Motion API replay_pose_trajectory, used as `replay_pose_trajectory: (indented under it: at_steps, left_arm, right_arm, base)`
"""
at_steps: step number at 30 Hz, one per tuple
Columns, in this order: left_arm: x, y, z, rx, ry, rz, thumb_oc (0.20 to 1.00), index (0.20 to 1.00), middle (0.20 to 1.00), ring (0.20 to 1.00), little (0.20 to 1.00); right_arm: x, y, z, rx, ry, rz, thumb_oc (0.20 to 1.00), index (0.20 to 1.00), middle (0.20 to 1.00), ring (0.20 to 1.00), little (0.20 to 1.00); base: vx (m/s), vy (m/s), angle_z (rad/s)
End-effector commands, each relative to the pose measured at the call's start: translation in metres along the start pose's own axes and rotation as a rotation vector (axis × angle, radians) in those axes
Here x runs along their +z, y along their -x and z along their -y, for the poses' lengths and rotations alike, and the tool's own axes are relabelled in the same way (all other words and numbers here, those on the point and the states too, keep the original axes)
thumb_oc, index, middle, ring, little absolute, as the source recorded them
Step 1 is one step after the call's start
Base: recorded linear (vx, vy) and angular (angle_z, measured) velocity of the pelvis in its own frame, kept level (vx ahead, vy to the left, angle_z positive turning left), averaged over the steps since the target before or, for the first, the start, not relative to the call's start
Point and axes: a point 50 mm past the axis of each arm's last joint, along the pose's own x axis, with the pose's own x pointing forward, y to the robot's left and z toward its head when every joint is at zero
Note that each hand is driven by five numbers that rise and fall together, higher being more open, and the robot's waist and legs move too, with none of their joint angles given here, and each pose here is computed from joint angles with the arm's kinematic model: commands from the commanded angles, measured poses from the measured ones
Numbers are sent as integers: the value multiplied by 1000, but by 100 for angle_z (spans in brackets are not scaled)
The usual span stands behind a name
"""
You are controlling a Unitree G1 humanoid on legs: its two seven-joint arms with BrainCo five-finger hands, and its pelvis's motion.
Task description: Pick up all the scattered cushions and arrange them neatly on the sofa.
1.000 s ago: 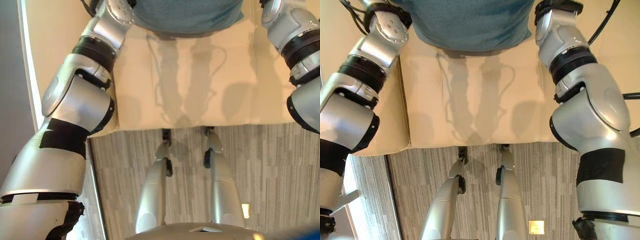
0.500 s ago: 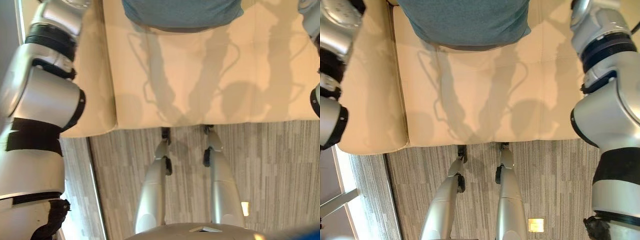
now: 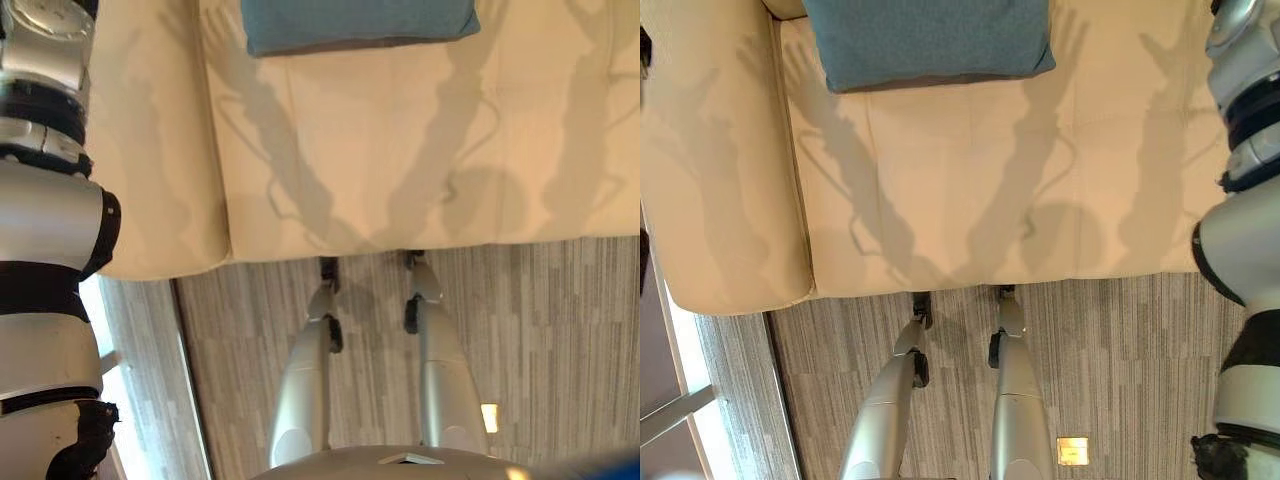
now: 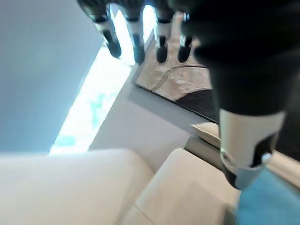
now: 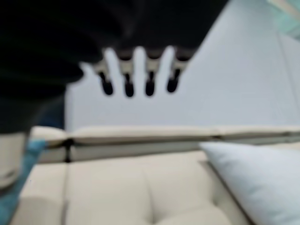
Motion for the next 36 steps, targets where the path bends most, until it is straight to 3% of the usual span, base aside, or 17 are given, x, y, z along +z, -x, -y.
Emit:
replay_pose_trajectory:
  at_steps: [1,3,7,8,10,11,12,18,19,20,21,24,25,26,29,32,36]
  left_arm:
    - [-11,19,1,-63,143,93,1000,1000,1000,1000,1000]
    - [-38,51,9,-177,213,86,1000,1000,1000,1000,1000]
    - [-109,134,14,-374,291,-118,1000,1000,1000,1000,1000]
    - [-109,134,15,-376,289,-117,1000,1000,1000,1000,1000]
    - [-149,184,10,-461,268,-282,1000,1000,1000,1000,1000]
    - [-178,230,5,-555,206,-410,1000,1000,1000,1000,1000]
    - [-178,230,5,-556,205,-410,1000,1000,1000,1000,1000]
    - [-240,332,-31,-733,-32,-738,1000,1000,1000,1000,1000]
    - [-259,368,-51,-766,-143,-870,1000,1000,1000,1000,1000]
    - [-259,368,-51,-766,-144,-870,1000,1000,1000,1000,1000]
    - [-269,391,-65,-786,-197,-981,1000,1000,1000,1000,1000]
    - [-280,425,-88,-829,-312,-1114,1000,1000,1000,1000,1000]
    - [-280,425,-88,-829,-313,-1114,1000,1000,1000,1000,1000]
    - [-286,444,-107,-838,-381,-1214,1000,1000,1000,1000,1000]
    - [-288,453,-118,-828,-411,-1271,1000,1000,1000,1000,1000]
    - [-290,477,-144,-846,-489,-1395,1000,1000,1000,1000,1000]
    - [-288,483,-142,-873,-498,-1410,1000,1000,1000,1000,1000]
  right_arm:
    - [-24,22,-12,99,-27,25,1000,1000,1000,1000,1000]
    - [-36,60,-34,218,-129,29,1000,1000,1000,1000,1000]
    - [-69,141,-63,444,-259,-55,1000,1000,1000,1000,1000]
    - [-70,143,-63,445,-259,-58,1000,1000,1000,1000,1000]
    - [-85,203,-76,597,-313,-135,1000,1000,1000,1000,1000]
    - [-98,253,-83,707,-347,-234,1000,1000,1000,1000,1000]
    - [-98,253,-83,708,-347,-235,1000,1000,1000,1000,1000]
    - [-120,364,-91,976,-339,-488,1000,1000,1000,1000,1000]
    - [-122,407,-90,1071,-330,-585,1000,1000,1000,1000,1000]
    - [-122,407,-90,1072,-331,-585,1000,1000,1000,1000,1000]
    - [-122,436,-86,1153,-321,-646,1000,1000,1000,1000,1000]
    - [-119,489,-75,1296,-308,-762,1000,1000,1000,1000,1000]
    - [-119,489,-75,1296,-308,-762,1000,1000,1000,1000,1000]
    - [-115,518,-65,1380,-309,-836,1000,1000,1000,1000,1000]
    - [-112,533,-60,1428,-304,-866,1000,1000,1000,1000,1000]
    - [-99,590,-35,1628,-263,-1003,1000,1000,1000,1000,1000]
    - [-93,606,-28,1679,-250,-1060,1000,1000,1000,1000,1000]
  base:
    - [0,0,0]
    - [18,-3,-1]
    - [49,39,2]
    - [51,38,9]
    - [92,58,8]
    - [96,68,8]
    - [90,76,14]
    - [73,66,3]
    - [27,76,-8]
    - [35,87,-8]
    - [37,51,-7]
    - [22,49,-3]
    - [-7,43,0]
    - [0,0,0]
    - [-11,-5,1]
    - [-71,-60,5]
    - [-79,-53,24]
